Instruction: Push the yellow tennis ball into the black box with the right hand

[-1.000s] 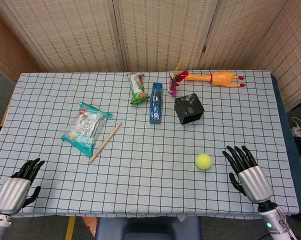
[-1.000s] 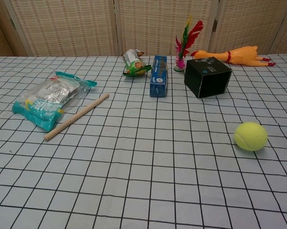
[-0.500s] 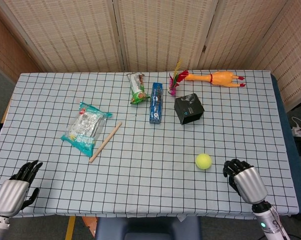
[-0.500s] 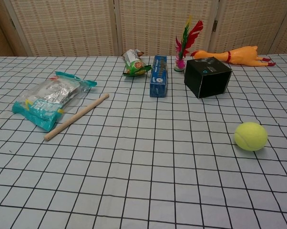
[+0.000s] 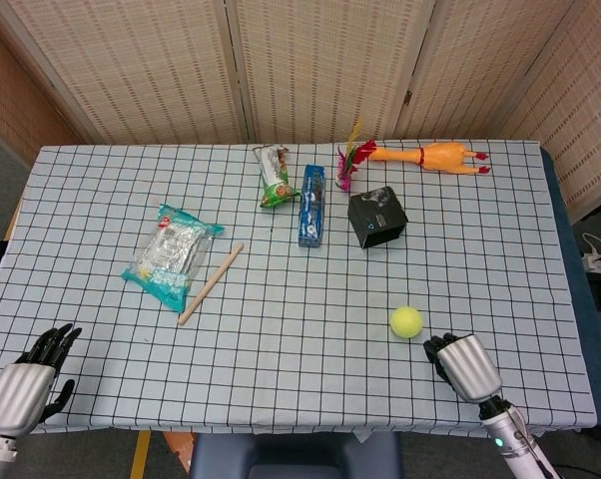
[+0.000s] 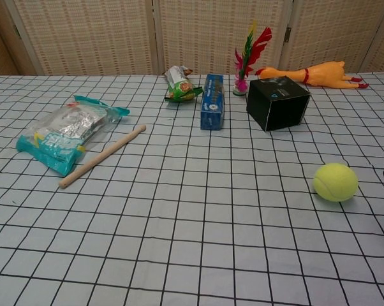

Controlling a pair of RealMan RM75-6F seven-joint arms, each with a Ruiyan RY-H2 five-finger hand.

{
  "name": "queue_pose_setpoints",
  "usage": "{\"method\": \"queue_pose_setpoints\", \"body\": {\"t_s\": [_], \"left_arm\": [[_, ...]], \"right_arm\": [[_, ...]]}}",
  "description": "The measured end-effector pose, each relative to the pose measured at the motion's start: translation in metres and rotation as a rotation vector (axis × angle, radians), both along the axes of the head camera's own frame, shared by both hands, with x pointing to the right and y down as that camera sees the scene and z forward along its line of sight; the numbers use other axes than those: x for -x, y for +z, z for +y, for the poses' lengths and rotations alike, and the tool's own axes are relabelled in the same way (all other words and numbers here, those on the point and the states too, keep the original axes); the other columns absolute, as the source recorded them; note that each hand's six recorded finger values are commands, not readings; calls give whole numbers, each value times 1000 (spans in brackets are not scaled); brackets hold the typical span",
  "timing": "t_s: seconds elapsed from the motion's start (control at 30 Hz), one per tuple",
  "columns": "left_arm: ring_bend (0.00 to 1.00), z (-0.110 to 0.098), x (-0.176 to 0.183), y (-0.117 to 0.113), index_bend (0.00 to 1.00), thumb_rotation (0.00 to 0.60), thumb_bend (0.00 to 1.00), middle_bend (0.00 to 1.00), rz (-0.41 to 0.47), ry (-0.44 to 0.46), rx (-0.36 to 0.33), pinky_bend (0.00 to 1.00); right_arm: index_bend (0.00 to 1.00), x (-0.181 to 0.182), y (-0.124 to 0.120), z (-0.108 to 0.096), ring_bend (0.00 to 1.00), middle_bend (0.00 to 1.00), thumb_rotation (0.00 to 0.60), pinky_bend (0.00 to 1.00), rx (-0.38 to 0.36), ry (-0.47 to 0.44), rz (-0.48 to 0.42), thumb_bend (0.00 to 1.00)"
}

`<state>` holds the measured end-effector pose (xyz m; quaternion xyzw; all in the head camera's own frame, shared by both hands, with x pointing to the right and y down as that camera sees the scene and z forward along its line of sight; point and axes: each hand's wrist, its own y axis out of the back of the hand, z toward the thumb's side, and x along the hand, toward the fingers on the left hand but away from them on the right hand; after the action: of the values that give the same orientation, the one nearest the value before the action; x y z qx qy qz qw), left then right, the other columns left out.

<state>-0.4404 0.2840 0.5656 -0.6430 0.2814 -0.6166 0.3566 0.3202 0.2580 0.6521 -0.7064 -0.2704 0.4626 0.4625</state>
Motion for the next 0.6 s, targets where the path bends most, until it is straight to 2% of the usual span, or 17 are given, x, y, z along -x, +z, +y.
{"method": "queue_pose_setpoints", "body": {"t_s": [0.2, 0.6], "left_arm": [[56, 0, -1, 0, 26, 600, 446, 32, 4, 4, 3, 411], [57, 1, -4, 1, 26, 600, 446, 32, 20, 16, 13, 411]], "right_arm": [[978, 6, 11, 7, 698, 838, 600, 1000, 22, 12, 9, 978], [978, 16, 37, 10, 698, 838, 600, 1000, 2, 57, 27, 978]]}}
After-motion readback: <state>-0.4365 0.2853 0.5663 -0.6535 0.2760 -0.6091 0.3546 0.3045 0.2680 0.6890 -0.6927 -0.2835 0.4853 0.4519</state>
